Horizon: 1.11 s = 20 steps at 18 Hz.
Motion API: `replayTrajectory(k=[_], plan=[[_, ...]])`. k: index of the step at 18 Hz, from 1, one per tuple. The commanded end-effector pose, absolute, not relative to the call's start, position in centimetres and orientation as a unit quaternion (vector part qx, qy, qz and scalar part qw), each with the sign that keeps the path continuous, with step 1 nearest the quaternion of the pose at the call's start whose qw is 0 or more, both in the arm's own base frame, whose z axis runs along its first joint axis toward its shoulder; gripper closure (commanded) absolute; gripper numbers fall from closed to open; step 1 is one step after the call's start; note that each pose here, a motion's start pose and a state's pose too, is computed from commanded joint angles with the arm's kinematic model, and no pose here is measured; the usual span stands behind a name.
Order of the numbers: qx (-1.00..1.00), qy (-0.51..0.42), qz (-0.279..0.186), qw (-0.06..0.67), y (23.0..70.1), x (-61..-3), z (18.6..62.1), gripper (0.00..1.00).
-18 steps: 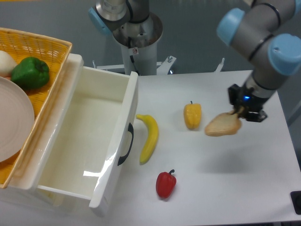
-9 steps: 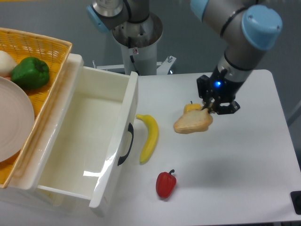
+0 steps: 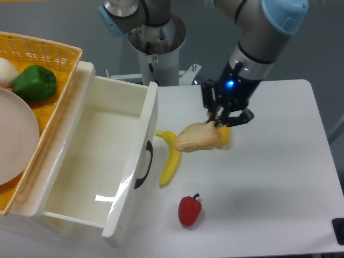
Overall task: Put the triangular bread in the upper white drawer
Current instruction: 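Move the bread over the banana and above the drawer interior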
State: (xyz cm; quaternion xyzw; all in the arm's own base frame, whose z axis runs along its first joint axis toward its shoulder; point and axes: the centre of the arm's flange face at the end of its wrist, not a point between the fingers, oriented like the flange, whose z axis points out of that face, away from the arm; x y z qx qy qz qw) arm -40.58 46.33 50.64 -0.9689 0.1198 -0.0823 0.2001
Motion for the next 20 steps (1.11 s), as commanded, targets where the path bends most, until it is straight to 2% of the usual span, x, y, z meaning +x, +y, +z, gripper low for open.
replayTrajectory(k=[4,8,20], plan=[[-0.962,0.109,-0.091,0.235,46.8,-39.1,52.4,1.00],[-0.962,0.097,-0.099,0.234,48.8,-36.4,52.6,1.00],[-0.963,0.101,-0.123,0.217,52.9,-30.1,49.3,1.00]])
